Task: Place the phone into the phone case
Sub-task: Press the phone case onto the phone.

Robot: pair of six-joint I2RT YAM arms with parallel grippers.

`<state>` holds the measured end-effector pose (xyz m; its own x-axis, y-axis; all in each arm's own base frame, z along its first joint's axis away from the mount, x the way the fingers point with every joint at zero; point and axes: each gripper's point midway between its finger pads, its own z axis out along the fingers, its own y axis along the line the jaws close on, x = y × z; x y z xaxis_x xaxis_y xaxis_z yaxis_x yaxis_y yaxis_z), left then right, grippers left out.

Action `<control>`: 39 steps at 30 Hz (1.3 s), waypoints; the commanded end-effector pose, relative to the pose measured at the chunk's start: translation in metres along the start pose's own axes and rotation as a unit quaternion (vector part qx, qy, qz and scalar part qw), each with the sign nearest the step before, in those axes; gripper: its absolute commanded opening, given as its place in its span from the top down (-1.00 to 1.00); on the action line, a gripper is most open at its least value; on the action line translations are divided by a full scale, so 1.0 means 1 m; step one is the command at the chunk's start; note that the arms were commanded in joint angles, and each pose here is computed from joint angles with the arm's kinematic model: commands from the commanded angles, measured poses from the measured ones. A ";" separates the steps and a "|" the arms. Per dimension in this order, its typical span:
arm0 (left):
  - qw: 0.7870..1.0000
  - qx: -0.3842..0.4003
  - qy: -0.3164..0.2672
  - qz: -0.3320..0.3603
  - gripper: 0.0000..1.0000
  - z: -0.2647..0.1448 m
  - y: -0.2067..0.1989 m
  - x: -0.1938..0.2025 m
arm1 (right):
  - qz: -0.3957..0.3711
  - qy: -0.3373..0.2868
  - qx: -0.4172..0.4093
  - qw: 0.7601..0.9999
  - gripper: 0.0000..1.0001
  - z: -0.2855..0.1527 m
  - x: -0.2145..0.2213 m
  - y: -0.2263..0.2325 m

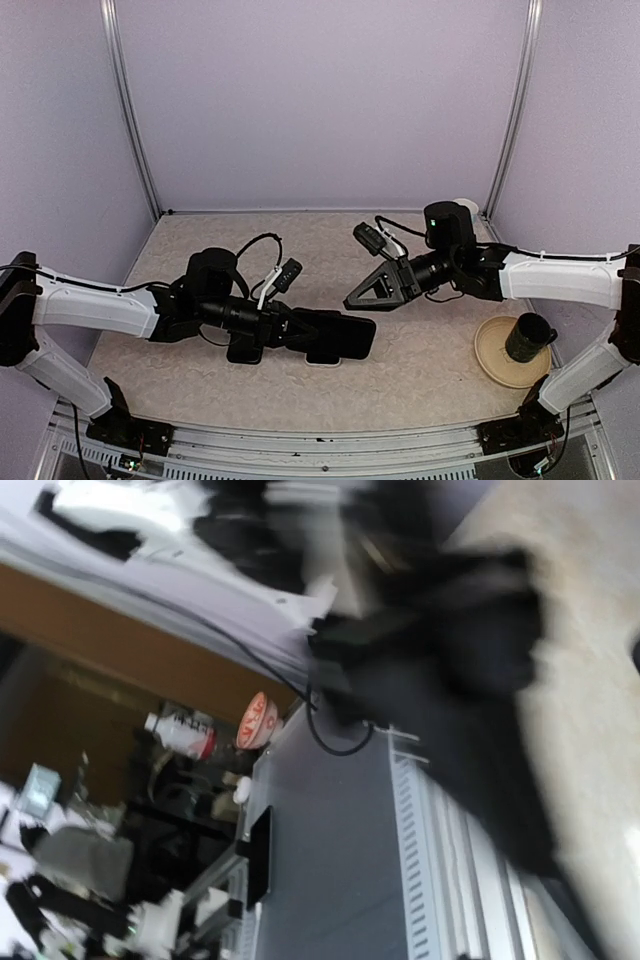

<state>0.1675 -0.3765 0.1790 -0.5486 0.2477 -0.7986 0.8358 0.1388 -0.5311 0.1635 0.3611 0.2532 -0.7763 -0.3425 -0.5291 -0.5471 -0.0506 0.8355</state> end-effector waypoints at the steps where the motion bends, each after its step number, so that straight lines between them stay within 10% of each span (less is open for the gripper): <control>1: 0.998 -0.047 0.014 -0.033 1.00 0.001 0.025 0.013 | -0.056 0.009 0.028 0.998 -0.15 0.010 -0.005 0.004; 27: 0.999 0.044 0.006 0.006 1.00 0.000 -0.021 0.002 | -0.131 0.047 0.140 0.980 -0.21 0.031 0.013 -0.049; 39: 0.999 0.048 0.007 0.007 1.00 0.000 -0.025 0.002 | -0.119 0.080 0.120 0.982 0.18 0.046 0.027 -0.057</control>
<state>0.1493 -0.3721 0.1577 -0.5988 0.3198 -0.7343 0.7957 0.1330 -0.5909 0.1676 0.3919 0.1805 -0.5899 -0.4767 -0.6517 -0.7766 0.1138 0.6196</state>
